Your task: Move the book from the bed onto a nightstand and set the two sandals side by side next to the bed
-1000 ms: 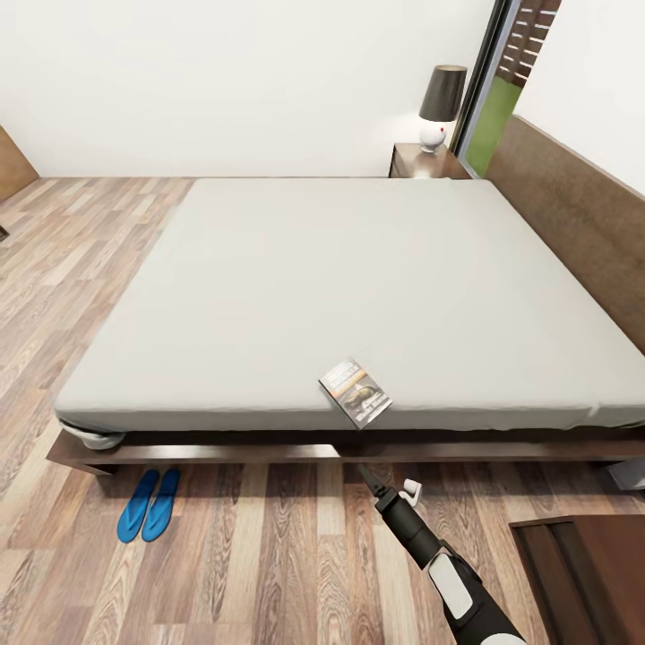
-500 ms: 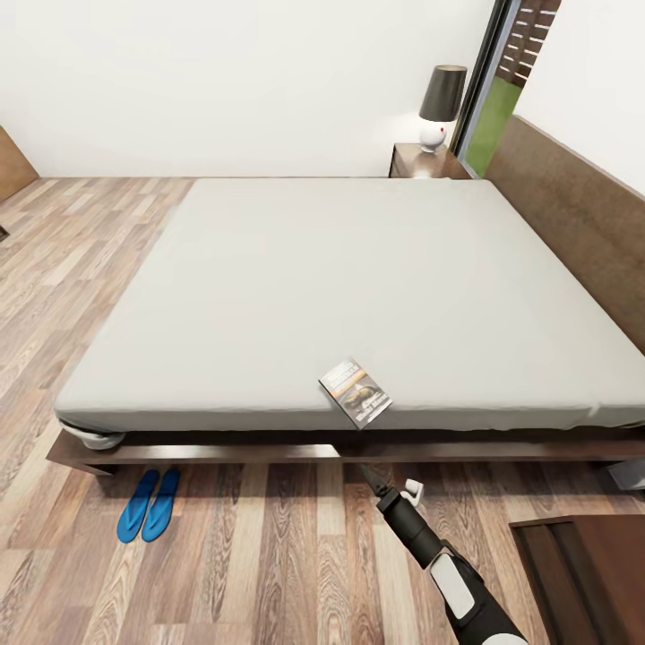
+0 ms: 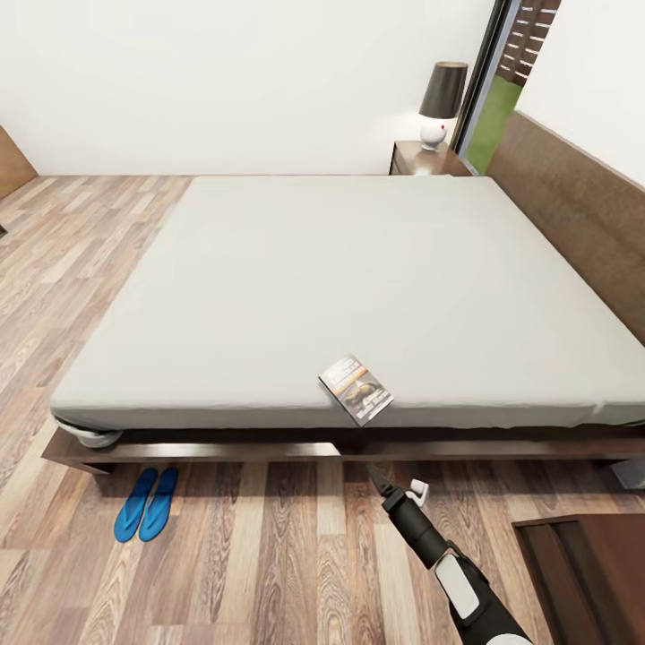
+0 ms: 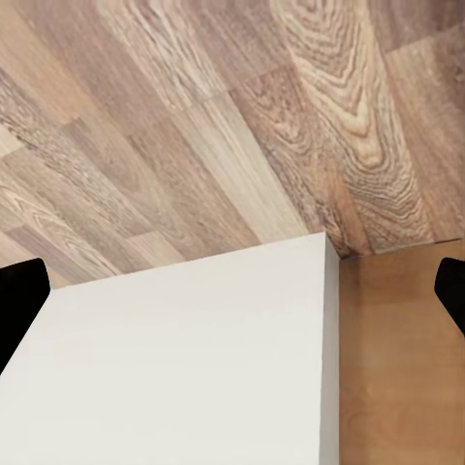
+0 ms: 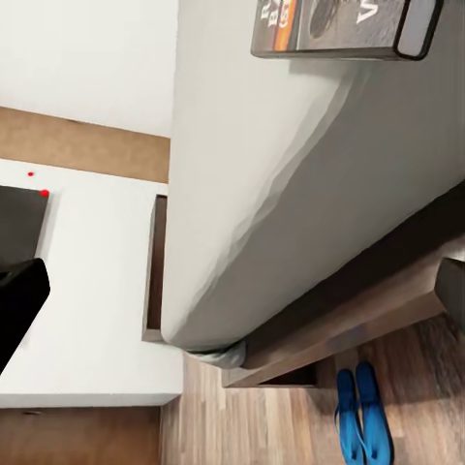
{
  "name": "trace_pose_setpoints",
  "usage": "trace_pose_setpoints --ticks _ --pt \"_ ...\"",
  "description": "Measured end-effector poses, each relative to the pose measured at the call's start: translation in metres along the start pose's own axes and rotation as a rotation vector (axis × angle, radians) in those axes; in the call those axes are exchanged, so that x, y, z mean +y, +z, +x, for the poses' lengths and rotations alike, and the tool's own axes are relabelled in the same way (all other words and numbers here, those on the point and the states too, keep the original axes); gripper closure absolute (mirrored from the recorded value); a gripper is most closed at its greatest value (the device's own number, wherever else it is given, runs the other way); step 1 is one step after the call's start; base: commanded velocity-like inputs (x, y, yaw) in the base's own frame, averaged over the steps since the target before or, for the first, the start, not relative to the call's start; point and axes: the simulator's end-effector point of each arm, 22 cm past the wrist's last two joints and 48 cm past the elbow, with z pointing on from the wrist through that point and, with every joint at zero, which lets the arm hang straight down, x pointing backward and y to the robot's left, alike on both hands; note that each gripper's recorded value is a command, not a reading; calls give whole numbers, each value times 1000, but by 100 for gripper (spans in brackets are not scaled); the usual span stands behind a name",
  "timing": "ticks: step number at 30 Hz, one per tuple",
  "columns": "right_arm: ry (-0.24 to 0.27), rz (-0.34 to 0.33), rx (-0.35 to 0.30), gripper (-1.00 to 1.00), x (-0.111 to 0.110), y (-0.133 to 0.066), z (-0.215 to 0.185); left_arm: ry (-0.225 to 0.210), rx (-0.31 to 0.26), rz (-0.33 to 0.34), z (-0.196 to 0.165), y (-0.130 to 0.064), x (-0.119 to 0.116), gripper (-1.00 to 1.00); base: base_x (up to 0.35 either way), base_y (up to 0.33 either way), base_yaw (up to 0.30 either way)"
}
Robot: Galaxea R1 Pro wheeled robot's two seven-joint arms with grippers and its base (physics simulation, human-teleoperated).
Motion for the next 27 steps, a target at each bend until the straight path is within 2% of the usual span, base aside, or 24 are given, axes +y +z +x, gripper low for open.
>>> trace_pose_setpoints --ticks 6,9,12,13,20,23,27 --pt "6 -2 -18 -100 -1 -2 -7 -8 4 -4 2 0 1 -100 0 0 0" --pt "13 -3 -36 -100 -1 -3 -12 -49 19 -39 6 0 10 -100 0 0 0" --pt "13 -1 -42 -100 -3 -5 -16 -101 36 -107 12 -1 27 -100 0 0 0" --pt "13 -1 -42 -100 -3 -5 -16 -101 36 -108 12 -1 28 -100 0 0 0" --pt "9 -2 -48 -100 -9 -7 -20 -213 85 -323 29 -6 74 -100 0 0 0" --pt "15 -8 -45 -100 -13 -7 -19 -244 103 -386 35 -7 85 -100 0 0 0" --pt "26 -11 -38 -100 -18 -7 -17 -254 112 -409 37 -4 89 -100 0 0 0"
